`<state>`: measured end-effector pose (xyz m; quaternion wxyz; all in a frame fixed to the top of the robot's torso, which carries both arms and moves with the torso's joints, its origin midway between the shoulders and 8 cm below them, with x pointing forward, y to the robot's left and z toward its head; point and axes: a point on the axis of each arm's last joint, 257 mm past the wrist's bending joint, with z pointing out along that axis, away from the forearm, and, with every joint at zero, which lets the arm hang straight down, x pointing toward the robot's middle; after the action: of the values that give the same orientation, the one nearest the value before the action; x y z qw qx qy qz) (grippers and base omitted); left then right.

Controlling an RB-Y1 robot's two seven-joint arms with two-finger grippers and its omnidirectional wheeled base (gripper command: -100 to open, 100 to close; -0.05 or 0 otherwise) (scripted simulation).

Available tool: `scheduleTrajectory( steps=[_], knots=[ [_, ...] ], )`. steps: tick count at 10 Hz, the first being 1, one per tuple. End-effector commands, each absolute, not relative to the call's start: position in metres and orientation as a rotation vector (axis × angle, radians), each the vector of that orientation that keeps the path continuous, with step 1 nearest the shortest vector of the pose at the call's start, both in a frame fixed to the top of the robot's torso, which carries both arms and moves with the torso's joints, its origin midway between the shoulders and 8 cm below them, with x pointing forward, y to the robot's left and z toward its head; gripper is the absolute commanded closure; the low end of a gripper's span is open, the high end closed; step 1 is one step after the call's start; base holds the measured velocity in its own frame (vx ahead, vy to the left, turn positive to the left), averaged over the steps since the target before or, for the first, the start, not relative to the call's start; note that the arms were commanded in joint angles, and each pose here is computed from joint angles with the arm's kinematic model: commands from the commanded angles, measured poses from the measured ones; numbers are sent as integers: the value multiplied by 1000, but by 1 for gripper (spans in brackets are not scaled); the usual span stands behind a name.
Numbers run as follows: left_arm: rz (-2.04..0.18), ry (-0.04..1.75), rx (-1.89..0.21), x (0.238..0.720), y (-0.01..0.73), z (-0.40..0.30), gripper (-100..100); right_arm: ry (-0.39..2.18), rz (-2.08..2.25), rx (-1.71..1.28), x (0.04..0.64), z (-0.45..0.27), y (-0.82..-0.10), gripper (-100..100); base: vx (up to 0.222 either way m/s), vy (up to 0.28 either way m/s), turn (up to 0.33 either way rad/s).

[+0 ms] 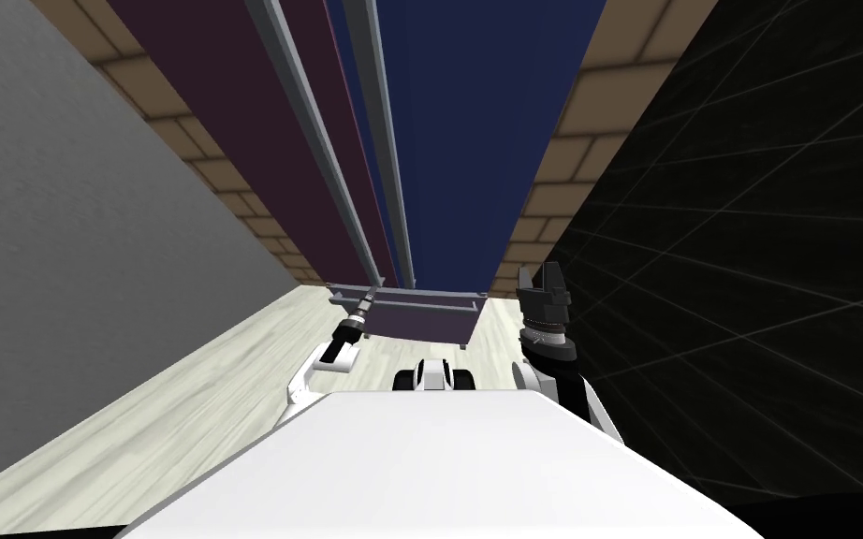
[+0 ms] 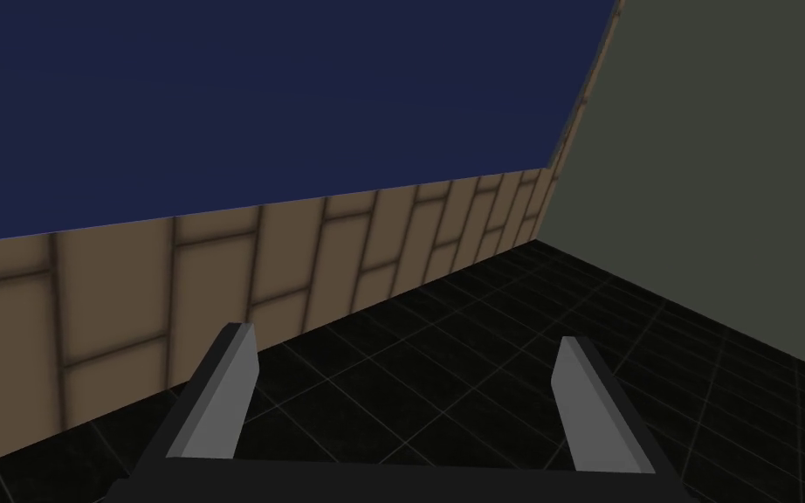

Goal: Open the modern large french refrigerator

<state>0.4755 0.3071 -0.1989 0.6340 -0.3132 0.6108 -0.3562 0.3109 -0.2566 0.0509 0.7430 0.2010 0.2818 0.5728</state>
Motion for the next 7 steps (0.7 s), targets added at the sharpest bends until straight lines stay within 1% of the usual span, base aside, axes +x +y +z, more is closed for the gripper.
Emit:
scheduleTrajectory(
  steps=[1,3,5,6,7],
  knots=[
    [-722,1476,-699,484,320,-222,-100,618,1255,440,311,51,-257,0,127,-29,-63],
    [-673,1514,-685,488,330,-231,-100,618,1255,440,311,51,-257,0,104,-24,-44],
    [-686,1504,-688,487,327,-230,-100,618,1255,440,311,51,-257,0,26,-2,-3],
    [-687,1504,-688,487,327,-230,100,618,1255,440,311,51,-257,0,0,0,0],
    [-722,1524,-646,481,308,-228,100,617,1255,440,311,51,-257,0,-110,195,-210]
  ],
)
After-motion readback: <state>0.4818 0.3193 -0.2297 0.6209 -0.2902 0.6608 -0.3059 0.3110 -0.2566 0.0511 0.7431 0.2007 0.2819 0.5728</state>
